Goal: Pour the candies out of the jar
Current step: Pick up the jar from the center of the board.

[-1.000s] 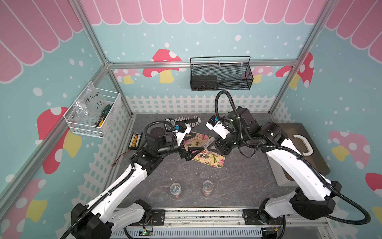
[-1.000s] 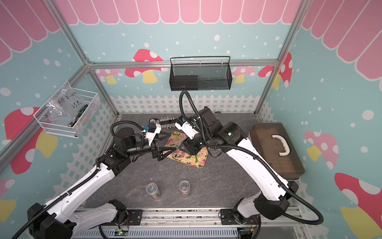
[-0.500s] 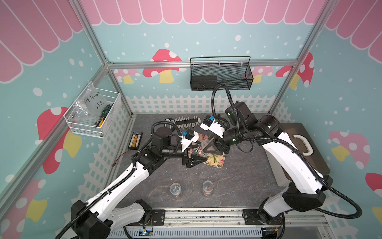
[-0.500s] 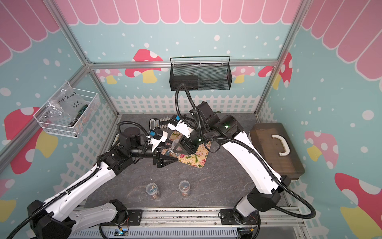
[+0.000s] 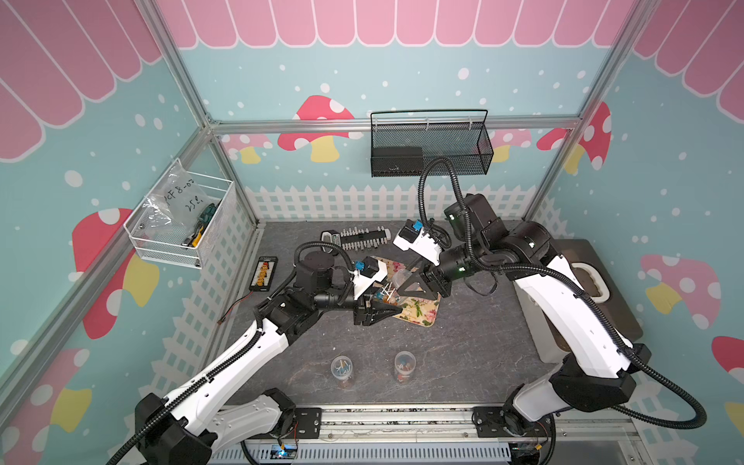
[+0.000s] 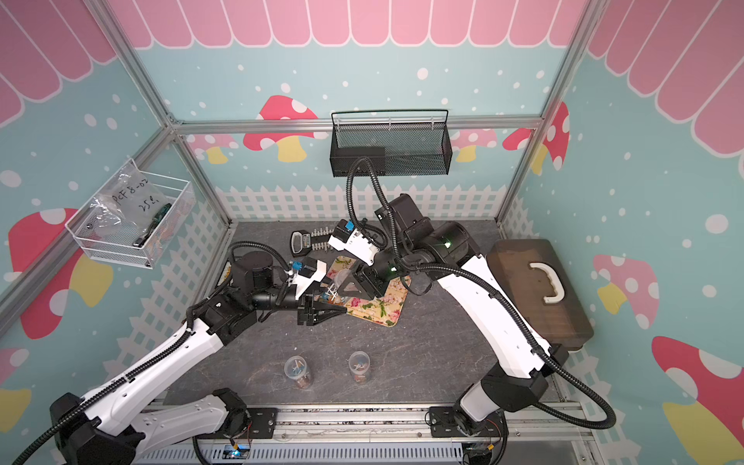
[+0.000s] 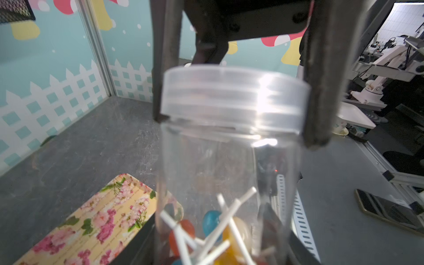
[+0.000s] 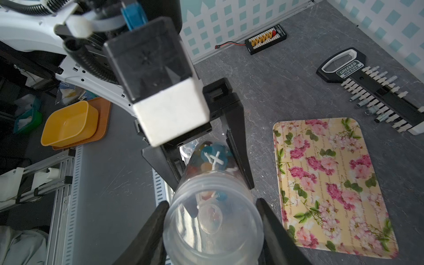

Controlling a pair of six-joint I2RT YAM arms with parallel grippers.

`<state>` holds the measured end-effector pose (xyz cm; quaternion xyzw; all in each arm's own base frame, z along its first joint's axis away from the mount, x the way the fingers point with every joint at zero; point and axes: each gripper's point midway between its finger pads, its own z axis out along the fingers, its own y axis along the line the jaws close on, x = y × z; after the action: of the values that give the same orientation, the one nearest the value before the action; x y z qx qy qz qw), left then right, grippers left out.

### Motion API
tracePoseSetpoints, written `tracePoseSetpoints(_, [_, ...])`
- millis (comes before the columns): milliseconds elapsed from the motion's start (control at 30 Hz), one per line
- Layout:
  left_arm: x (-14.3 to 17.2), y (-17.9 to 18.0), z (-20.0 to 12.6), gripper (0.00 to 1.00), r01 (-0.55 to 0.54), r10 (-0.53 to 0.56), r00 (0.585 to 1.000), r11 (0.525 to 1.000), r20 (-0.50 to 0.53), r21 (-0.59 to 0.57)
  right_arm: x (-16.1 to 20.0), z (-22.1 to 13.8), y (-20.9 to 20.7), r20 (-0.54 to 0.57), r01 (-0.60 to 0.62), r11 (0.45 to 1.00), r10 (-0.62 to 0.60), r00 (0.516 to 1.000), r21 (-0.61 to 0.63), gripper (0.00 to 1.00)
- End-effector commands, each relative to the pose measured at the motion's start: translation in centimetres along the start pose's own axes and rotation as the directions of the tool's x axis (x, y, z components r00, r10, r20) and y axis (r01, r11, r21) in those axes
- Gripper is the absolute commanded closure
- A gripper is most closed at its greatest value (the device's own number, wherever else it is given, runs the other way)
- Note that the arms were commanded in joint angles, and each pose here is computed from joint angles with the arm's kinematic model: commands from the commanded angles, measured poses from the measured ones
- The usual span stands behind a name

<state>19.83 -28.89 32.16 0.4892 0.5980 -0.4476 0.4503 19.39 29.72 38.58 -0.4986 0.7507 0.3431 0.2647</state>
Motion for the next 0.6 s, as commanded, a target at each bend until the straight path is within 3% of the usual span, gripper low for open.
tracePoseSetpoints(0, [-0.3,0.4,-0.3,0.47,-0.005,0.006,0.999,0.999,0.037,-0.039,0.3,-0.7,0.2,0.005,0.03,1.0,-0.03,1.0,-0.005,0.67])
tracePoseSetpoints(167, [0.0,0.2,-0.1,0.58,0.015,-0.014,0.999,1.0,0.035,-0.026,0.2,-0.7,0.1,0.008,0.024,1.0,-0.024,1.0,-0.012,0.68])
tracePoseSetpoints(400, [0.4,0.0,0.3,0.61,0.018,-0.017,0.999,0.999,0.03,-0.033,0.3,-0.6,0.0,0.007,0.019,1.0,-0.019,1.0,-0.013,0.67])
tracePoseSetpoints(500, [0.4,0.7,0.3,0.6,0.013,-0.009,0.999,0.997,0.053,-0.079,0.1,-0.6,-0.8,0.021,-0.004,1.0,0.004,1.0,0.031,0.49])
tracePoseSetpoints(567, [0.4,1.2,0.2,0.6,0.009,0.0,0.997,0.993,0.083,-0.114,-0.7,-1.4,-2.1,0.071,-0.048,0.99,0.039,0.997,0.132,0.38])
